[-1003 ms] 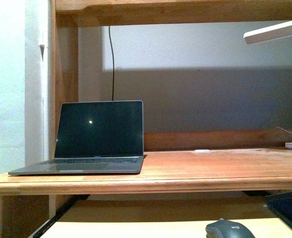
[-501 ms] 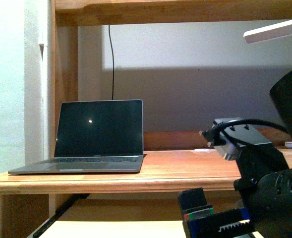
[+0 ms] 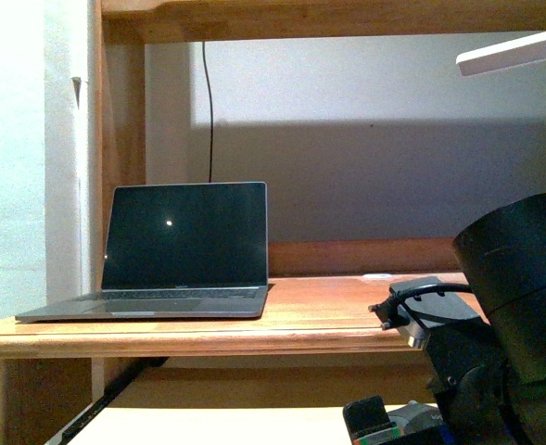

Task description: Place mouse

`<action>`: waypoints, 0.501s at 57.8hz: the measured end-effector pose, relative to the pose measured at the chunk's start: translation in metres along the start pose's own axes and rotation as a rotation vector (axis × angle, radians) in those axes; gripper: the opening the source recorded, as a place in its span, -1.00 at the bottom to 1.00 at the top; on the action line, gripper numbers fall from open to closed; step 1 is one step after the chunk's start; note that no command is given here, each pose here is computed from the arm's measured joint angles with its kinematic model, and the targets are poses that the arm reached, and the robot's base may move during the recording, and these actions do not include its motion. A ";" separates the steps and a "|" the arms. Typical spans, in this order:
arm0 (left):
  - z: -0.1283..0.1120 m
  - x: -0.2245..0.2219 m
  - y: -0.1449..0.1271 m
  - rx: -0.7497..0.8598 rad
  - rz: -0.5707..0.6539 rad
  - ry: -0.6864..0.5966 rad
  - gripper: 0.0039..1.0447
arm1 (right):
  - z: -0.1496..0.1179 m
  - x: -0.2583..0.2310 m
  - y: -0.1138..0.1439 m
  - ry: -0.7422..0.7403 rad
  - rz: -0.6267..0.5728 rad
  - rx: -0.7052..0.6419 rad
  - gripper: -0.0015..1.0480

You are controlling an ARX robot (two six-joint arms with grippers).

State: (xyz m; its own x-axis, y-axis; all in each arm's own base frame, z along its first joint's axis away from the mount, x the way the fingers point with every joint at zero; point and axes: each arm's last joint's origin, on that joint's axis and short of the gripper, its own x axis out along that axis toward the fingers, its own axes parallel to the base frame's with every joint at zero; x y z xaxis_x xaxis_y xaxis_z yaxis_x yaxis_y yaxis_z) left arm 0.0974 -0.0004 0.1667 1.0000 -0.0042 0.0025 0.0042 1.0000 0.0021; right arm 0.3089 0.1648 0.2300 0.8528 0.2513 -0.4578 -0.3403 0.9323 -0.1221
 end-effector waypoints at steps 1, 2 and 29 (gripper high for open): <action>0.000 0.000 0.000 0.000 0.000 0.000 0.86 | -0.001 0.001 0.000 0.007 0.002 0.001 0.86; 0.000 0.000 0.000 0.000 0.000 0.000 0.86 | -0.001 0.001 -0.001 0.011 0.004 0.008 0.86; 0.000 0.000 0.000 0.000 0.000 0.000 0.86 | 0.002 -0.002 -0.010 0.018 0.014 0.078 0.05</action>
State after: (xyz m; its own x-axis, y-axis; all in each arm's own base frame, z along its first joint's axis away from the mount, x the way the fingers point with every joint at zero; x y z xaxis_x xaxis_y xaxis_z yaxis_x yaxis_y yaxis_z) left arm 0.0974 -0.0005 0.1667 1.0000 -0.0046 0.0025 0.0046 1.0000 0.0021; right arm 0.3116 0.1557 0.2334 0.8407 0.2607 -0.4747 -0.3200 0.9463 -0.0469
